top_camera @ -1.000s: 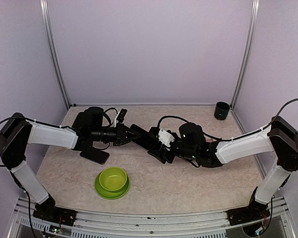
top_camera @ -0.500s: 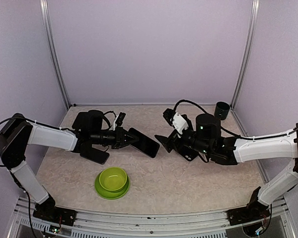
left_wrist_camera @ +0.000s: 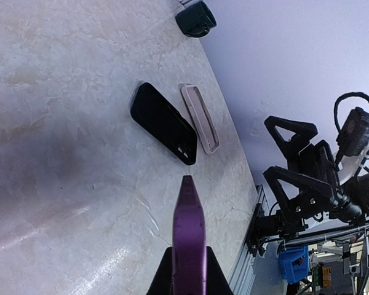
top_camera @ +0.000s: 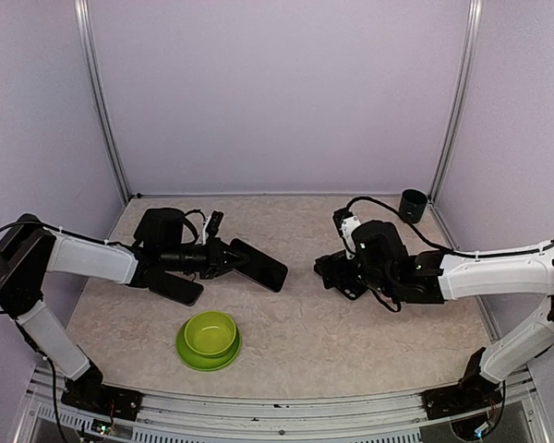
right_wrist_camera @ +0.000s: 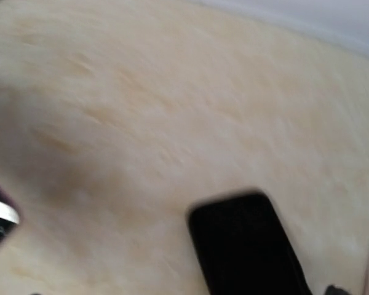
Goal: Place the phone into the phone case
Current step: Pass from the right arm to the left, then move the phone case to the center of the board.
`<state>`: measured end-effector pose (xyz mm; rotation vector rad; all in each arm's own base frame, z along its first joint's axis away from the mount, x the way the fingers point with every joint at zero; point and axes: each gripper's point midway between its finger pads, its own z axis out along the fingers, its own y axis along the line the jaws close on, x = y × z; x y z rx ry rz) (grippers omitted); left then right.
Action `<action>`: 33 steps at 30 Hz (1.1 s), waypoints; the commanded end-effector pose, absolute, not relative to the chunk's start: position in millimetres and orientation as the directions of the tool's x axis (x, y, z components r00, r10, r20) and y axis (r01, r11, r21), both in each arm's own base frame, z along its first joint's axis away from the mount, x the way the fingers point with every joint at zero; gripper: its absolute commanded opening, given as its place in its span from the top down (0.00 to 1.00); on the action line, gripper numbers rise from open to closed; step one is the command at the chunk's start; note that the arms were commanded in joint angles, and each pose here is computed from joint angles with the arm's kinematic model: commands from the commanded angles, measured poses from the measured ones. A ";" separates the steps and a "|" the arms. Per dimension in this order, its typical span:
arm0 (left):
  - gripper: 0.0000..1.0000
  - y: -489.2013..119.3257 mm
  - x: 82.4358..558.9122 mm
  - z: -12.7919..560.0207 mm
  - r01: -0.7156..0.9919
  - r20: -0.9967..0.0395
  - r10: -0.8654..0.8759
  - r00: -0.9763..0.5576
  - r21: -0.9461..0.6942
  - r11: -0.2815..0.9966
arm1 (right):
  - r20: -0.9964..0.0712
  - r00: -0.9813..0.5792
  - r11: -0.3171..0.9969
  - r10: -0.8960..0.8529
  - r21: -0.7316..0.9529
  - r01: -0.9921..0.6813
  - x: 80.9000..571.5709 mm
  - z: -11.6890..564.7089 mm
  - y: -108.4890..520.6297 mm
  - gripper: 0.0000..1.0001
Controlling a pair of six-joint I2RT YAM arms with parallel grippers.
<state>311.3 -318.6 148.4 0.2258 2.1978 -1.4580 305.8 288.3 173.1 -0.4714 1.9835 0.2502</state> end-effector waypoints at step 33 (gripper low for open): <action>1.00 -323.3 307.8 200.0 0.517 -0.589 -0.182 -0.787 -0.792 0.325 | -0.544 -0.768 0.937 0.339 0.264 0.227 304.5 55.2 211.7 0.15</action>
